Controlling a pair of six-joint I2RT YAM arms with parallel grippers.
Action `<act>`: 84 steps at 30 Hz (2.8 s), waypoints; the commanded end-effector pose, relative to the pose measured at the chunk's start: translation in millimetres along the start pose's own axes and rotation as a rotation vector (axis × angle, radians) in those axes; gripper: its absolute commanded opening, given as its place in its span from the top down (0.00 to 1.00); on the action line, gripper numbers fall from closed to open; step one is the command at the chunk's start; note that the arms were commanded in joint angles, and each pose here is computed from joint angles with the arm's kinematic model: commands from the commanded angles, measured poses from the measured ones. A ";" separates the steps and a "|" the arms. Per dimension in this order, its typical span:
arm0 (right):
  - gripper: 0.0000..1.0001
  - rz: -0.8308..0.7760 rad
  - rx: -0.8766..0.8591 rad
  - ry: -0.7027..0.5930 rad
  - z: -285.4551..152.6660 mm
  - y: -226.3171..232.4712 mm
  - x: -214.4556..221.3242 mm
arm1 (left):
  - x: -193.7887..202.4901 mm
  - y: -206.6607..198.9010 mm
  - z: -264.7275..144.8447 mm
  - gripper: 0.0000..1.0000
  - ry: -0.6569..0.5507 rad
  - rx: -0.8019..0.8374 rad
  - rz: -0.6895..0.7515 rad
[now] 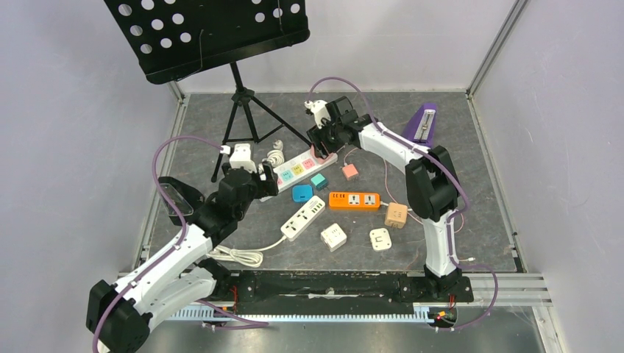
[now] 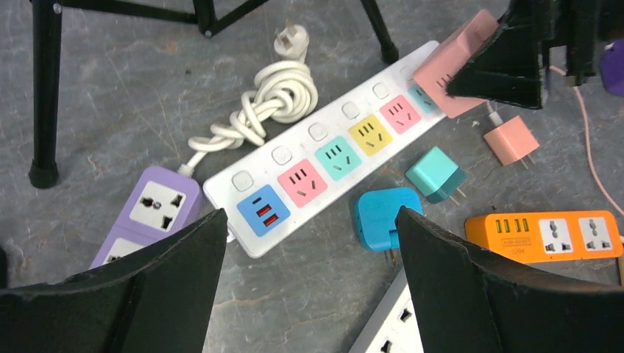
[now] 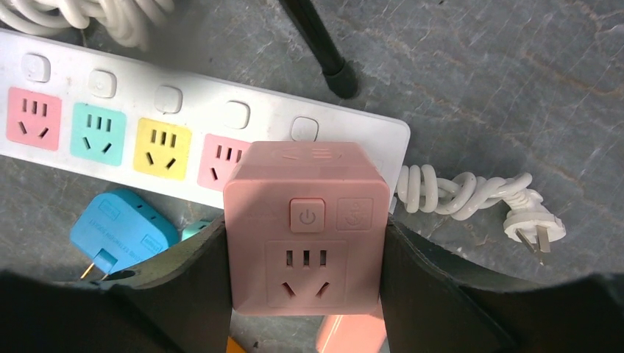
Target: Insert the plug
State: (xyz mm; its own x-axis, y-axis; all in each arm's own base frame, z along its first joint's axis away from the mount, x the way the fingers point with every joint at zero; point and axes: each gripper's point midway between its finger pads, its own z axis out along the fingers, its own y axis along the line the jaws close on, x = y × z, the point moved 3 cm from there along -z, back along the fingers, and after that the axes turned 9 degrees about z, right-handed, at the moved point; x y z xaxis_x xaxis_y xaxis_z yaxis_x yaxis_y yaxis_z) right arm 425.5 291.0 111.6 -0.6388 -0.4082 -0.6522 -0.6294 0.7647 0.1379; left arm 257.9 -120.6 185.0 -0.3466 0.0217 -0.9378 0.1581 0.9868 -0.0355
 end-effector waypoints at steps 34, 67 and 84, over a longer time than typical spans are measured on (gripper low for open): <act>1.00 0.020 0.042 0.050 -3.5 43.4 28.3 | -4.9 -4.7 -45.0 0.12 0.251 0.068 -0.030; 1.00 0.004 0.062 -0.034 -24.4 37.7 -11.0 | 5.8 8.7 -50.7 0.12 0.243 0.022 0.007; 1.00 -0.023 0.100 -0.099 -31.8 41.1 -18.1 | 5.3 9.9 -50.3 0.12 0.234 0.014 0.004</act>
State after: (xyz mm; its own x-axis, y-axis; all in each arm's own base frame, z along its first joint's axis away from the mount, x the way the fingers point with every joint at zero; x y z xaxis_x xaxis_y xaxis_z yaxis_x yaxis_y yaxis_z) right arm 389.1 311.6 131.4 -0.6146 -0.4137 -0.6717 -0.6054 0.7932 0.0653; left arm 207.7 -106.6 191.7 -0.5807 0.0592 -0.8120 0.1805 0.9819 -0.0575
